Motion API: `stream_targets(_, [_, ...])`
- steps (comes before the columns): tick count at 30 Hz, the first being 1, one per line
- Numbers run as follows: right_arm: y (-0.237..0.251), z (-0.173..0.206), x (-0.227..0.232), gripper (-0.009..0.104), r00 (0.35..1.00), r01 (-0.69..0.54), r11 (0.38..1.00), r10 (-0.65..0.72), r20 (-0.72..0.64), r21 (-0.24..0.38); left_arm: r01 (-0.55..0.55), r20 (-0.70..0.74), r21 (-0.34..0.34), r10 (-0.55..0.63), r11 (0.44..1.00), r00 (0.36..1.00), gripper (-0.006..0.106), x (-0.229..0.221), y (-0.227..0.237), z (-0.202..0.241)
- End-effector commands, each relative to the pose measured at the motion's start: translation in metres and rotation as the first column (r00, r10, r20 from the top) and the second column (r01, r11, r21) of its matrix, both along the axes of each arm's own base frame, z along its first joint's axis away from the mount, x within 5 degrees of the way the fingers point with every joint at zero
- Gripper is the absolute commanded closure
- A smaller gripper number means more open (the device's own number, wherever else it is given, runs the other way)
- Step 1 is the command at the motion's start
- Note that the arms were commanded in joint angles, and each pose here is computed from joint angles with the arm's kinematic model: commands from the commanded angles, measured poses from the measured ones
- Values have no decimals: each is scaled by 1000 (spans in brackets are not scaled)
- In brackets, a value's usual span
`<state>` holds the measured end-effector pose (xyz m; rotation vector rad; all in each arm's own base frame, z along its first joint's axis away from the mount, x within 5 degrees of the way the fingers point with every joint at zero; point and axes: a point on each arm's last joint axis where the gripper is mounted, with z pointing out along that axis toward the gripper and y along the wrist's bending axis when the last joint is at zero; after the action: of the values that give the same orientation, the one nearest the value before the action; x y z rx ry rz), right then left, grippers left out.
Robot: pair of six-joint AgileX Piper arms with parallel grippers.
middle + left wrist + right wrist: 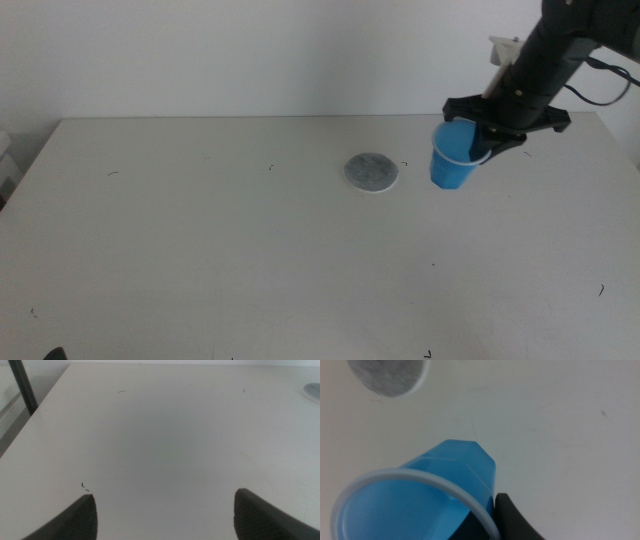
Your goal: Place an empty cup on a cup mat.
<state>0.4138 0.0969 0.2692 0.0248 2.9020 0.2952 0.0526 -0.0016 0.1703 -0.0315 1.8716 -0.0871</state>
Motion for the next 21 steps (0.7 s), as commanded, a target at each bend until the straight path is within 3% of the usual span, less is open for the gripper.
stream_targets(1, [11,38,7,96,994,-20,999,16,106,34,1,78,-15,0,1000,997,-5,1,0,8])
stream_targets(9, [39,48,49,96,979,-51,996,36,199,71,1,78,-15,0,1000,997,-5,1,0,8])
stream_targets(21, [65,5,78,95,981,-80,984,50,187,156,1,78,-15,0,1000,997,-5,1,0,8])
